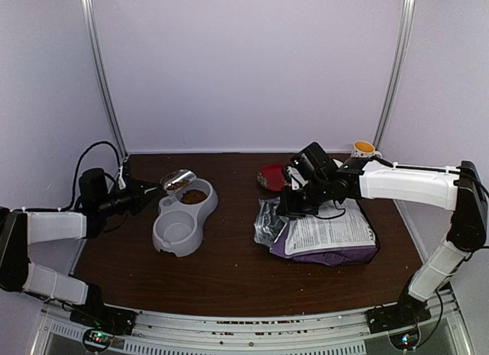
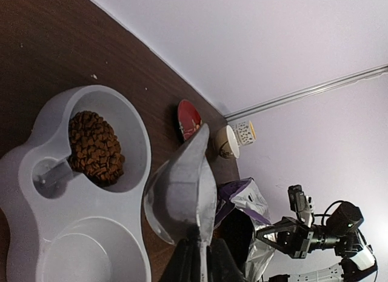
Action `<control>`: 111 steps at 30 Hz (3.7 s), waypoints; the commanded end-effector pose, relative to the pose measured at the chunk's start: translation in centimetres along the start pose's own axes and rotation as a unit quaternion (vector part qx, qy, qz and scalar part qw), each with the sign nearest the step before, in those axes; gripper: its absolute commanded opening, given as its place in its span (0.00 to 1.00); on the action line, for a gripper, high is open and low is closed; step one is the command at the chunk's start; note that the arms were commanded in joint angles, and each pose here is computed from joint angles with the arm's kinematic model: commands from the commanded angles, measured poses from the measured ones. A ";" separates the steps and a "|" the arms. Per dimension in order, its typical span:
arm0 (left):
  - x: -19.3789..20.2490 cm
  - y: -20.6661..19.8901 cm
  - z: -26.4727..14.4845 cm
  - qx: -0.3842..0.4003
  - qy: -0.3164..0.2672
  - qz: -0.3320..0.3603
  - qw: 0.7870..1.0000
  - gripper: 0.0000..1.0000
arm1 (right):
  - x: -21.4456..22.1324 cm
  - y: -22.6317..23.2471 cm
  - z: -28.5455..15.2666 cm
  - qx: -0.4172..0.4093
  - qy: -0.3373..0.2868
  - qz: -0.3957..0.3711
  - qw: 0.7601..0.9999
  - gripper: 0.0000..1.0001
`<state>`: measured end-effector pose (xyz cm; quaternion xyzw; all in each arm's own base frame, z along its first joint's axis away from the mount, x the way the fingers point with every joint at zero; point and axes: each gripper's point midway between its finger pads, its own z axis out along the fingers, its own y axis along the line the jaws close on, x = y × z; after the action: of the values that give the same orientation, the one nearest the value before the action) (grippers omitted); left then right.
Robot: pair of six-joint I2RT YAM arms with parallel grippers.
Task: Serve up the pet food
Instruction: Place the pet food in the pet food bowl, then insert the spatula into the pet food bag.
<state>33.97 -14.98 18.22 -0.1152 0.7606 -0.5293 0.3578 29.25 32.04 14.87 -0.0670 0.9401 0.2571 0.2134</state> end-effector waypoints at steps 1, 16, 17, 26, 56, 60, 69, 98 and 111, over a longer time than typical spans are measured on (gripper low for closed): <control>1.6 0.3 -1.1 -0.010 0.010 0.009 1.000 0.00 | 0.4 -1.5 -0.8 0.020 0.001 0.014 1.000 0.00; 5.2 1.3 -5.0 -0.049 0.014 0.012 0.999 0.00 | 1.0 -0.5 -0.8 0.012 0.001 0.008 1.000 0.00; 5.3 1.4 -5.1 -0.053 0.014 0.013 0.998 0.00 | 1.2 -0.5 -0.8 0.013 0.002 0.008 1.000 0.00; 5.9 2.3 -6.4 -0.098 0.016 0.031 0.995 0.00 | 1.6 -0.7 -1.3 0.016 -0.001 0.008 1.000 0.00; 7.0 3.8 -8.8 -0.270 0.074 0.140 0.950 0.00 | 1.3 0.9 -1.1 0.011 0.003 0.003 1.000 0.00; 6.9 3.5 -8.8 -0.284 0.078 0.155 0.943 0.00 | 1.4 1.0 -1.1 0.011 0.002 0.002 1.000 0.00; 6.6 2.8 -8.8 -0.322 0.089 0.197 0.922 0.00 | 1.5 1.0 -1.2 0.012 0.003 0.001 1.000 0.00; 10.4 -6.8 -5.4 -0.121 0.164 0.306 0.930 0.00 | 2.5 8.6 0.1 -0.025 0.026 -0.039 0.999 0.00; 15.4 -6.9 -2.8 -0.031 0.224 0.285 0.932 0.00 | 2.3 14.0 0.6 -0.050 0.034 -0.066 0.996 0.00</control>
<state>19.30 -21.84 16.54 0.1952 0.8719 -0.3470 0.2851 24.22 41.66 16.32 -0.1399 0.9449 0.2379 0.1762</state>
